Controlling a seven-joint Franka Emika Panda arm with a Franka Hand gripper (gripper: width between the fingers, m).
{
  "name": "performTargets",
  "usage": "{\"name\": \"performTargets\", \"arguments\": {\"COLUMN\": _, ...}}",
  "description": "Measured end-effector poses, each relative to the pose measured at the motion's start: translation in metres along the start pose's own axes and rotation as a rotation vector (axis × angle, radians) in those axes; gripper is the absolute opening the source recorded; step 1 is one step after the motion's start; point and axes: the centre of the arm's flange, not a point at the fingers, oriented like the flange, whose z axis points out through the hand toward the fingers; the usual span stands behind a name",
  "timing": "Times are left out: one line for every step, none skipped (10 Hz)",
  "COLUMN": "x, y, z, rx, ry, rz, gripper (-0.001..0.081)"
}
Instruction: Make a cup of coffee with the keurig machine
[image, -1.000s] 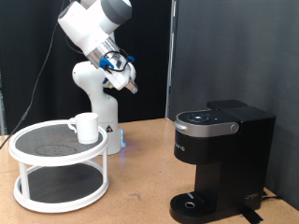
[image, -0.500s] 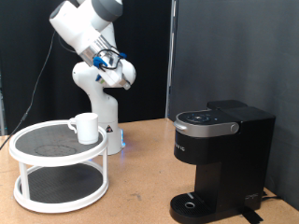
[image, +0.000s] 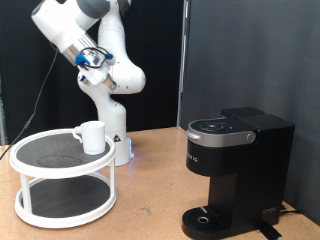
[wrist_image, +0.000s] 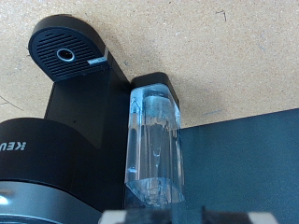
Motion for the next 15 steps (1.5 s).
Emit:
{"name": "performTargets", "arguments": {"x": 0.000, "y": 0.000, "z": 0.000, "rx": -0.001, "ry": 0.001, "rz": 0.000, "gripper": 0.0000}}
{"name": "performTargets", "arguments": {"x": 0.001, "y": -0.001, "z": 0.000, "rx": -0.002, "ry": -0.003, "rz": 0.005, "gripper": 0.0000}}
{"name": "performTargets", "arguments": {"x": 0.007, "y": -0.005, "z": -0.005, "rx": 0.001, "ry": -0.019, "rz": 0.020, "gripper": 0.0000}}
{"name": "performTargets", "arguments": {"x": 0.017, "y": -0.010, "z": -0.012, "rx": 0.009, "ry": -0.046, "rz": 0.048, "gripper": 0.0000}}
{"name": "performTargets", "arguments": {"x": 0.029, "y": -0.017, "z": -0.021, "rx": 0.027, "ry": -0.074, "rz": 0.068, "gripper": 0.0000}}
{"name": "performTargets", "arguments": {"x": 0.041, "y": -0.023, "z": -0.029, "rx": 0.041, "ry": -0.090, "rz": 0.092, "gripper": 0.0000}}
{"name": "performTargets", "arguments": {"x": 0.051, "y": -0.028, "z": -0.035, "rx": 0.051, "ry": -0.097, "rz": 0.108, "gripper": 0.0000}}
{"name": "performTargets", "arguments": {"x": 0.059, "y": -0.032, "z": -0.040, "rx": 0.057, "ry": -0.102, "rz": 0.114, "gripper": 0.0000}}
{"name": "performTargets", "arguments": {"x": 0.065, "y": -0.035, "z": -0.044, "rx": 0.057, "ry": -0.105, "rz": 0.111, "gripper": 0.0000}}
{"name": "performTargets", "arguments": {"x": 0.070, "y": -0.037, "z": -0.047, "rx": 0.053, "ry": -0.106, "rz": 0.103, "gripper": 0.0000}}
{"name": "performTargets", "arguments": {"x": 0.075, "y": -0.038, "z": -0.049, "rx": 0.050, "ry": -0.103, "rz": 0.095, "gripper": 0.0000}}
{"name": "performTargets", "arguments": {"x": 0.079, "y": -0.040, "z": -0.051, "rx": 0.051, "ry": -0.101, "rz": 0.091, "gripper": 0.0000}}
{"name": "performTargets", "arguments": {"x": 0.082, "y": -0.041, "z": -0.052, "rx": 0.055, "ry": -0.094, "rz": 0.087, "gripper": 0.0000}}
{"name": "performTargets", "arguments": {"x": 0.085, "y": -0.042, "z": -0.051, "rx": 0.063, "ry": -0.080, "rz": 0.087, "gripper": 0.0000}}
{"name": "performTargets", "arguments": {"x": 0.089, "y": -0.045, "z": -0.049, "rx": 0.078, "ry": -0.062, "rz": 0.091, "gripper": 0.0000}}
